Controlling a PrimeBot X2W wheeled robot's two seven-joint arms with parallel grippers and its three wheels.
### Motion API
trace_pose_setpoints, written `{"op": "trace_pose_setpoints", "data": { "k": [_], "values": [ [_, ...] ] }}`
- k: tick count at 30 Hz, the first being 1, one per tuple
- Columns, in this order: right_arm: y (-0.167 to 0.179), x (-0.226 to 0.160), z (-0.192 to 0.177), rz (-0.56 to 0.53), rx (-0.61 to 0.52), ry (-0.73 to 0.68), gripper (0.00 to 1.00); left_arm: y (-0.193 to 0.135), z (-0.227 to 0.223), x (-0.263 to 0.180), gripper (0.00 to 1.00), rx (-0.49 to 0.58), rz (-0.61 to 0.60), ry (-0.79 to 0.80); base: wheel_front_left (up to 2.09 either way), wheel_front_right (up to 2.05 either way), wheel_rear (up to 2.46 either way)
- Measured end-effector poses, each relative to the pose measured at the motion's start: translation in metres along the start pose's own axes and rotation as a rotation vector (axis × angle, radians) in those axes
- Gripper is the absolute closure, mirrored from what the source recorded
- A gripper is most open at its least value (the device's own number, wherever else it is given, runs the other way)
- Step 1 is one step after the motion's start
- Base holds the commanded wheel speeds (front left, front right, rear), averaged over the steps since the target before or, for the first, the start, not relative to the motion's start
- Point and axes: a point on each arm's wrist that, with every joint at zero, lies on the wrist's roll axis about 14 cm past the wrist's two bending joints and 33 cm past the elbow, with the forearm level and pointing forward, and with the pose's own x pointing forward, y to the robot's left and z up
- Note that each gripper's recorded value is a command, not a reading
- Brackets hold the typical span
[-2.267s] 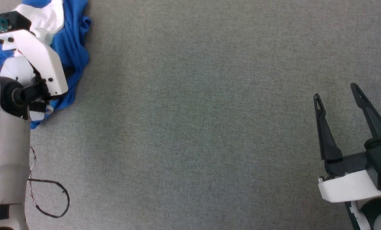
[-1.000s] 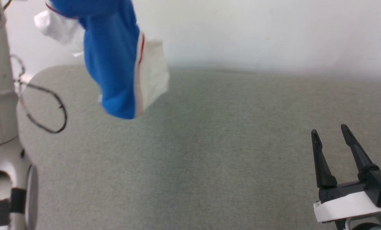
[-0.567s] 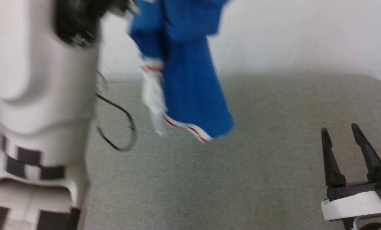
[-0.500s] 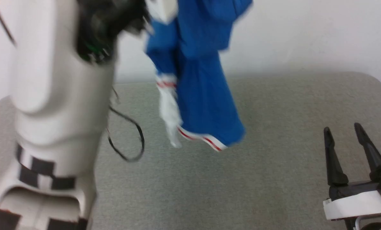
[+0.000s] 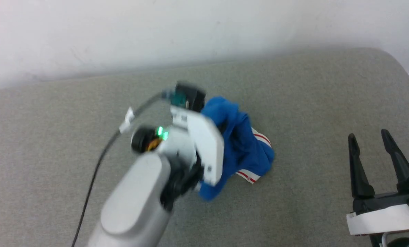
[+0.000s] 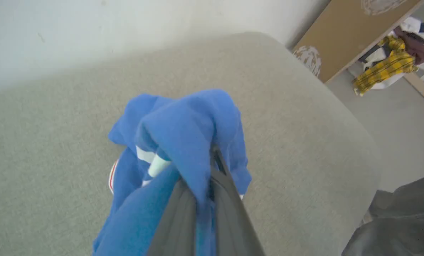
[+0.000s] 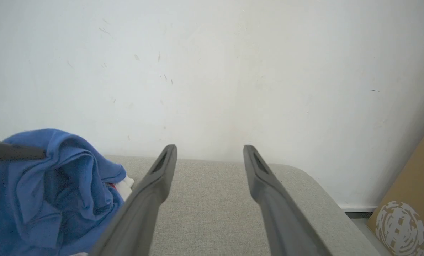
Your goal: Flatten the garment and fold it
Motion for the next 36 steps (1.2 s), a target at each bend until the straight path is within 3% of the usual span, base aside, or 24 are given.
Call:
{"op": "trace_pose_setpoints", "data": {
  "k": [4, 5, 6, 7, 12, 15, 20, 23, 29, 33, 36],
  "values": [
    [0.0, 0.003, -0.009, -0.002, 0.003, 0.025, 0.0, 0.018, -0.074, 0.011, 1.0, -0.06, 0.064, 0.152, 0.0, 0.0, 0.0],
    [-0.001, 0.004, -0.01, -0.004, 0.002, 0.029, 0.0, 0.02, -0.086, 0.013, 0.75, -0.073, 0.069, 0.176, 0.0, 0.0, 0.0],
    [-0.001, 0.005, -0.011, -0.006, 0.001, 0.032, 0.0, 0.019, -0.094, 0.014, 0.25, -0.086, 0.072, 0.187, 0.0, 0.0, 0.0],
    [-0.002, 0.006, -0.012, -0.007, 0.0, 0.034, 0.0, 0.019, -0.098, 0.016, 0.0, -0.102, 0.077, 0.185, 0.0, 0.0, 0.0],
    [0.002, 0.008, -0.014, 0.005, 0.002, 0.037, 0.0, 0.023, -0.077, 0.014, 0.0, -0.146, 0.097, 0.06, 0.0, 0.0, 0.0],
    [0.004, 0.008, -0.008, 0.011, 0.003, 0.021, 0.0, 0.028, -0.032, 0.002, 0.0, -0.169, 0.113, -0.13, 0.0, 0.0, 0.0],
    [0.007, 0.005, -0.001, 0.023, 0.006, 0.003, 0.0, 0.04, 0.045, -0.047, 0.0, -0.177, 0.156, -0.473, 0.0, 0.0, 0.0],
    [0.009, 0.001, 0.002, 0.029, 0.008, -0.003, 0.0, 0.066, 0.064, -0.092, 0.0, -0.126, 0.267, -0.647, 0.0, 0.0, 0.0],
    [0.012, -0.005, 0.001, 0.037, 0.009, 0.008, 0.0, 0.102, 0.054, -0.173, 0.0, 0.067, 0.5, -0.866, 0.0, 0.0, 0.0],
    [0.014, -0.008, -0.004, 0.044, 0.012, 0.027, 0.0, 0.115, 0.002, -0.193, 0.0, 0.105, 0.614, -0.793, 0.0, 0.0, 0.0],
    [0.017, -0.01, -0.01, 0.054, 0.015, 0.049, 0.0, 0.109, -0.027, -0.196, 0.0, 0.14, 0.63, -0.722, 0.0, 0.0, 0.0]
  ]
}}
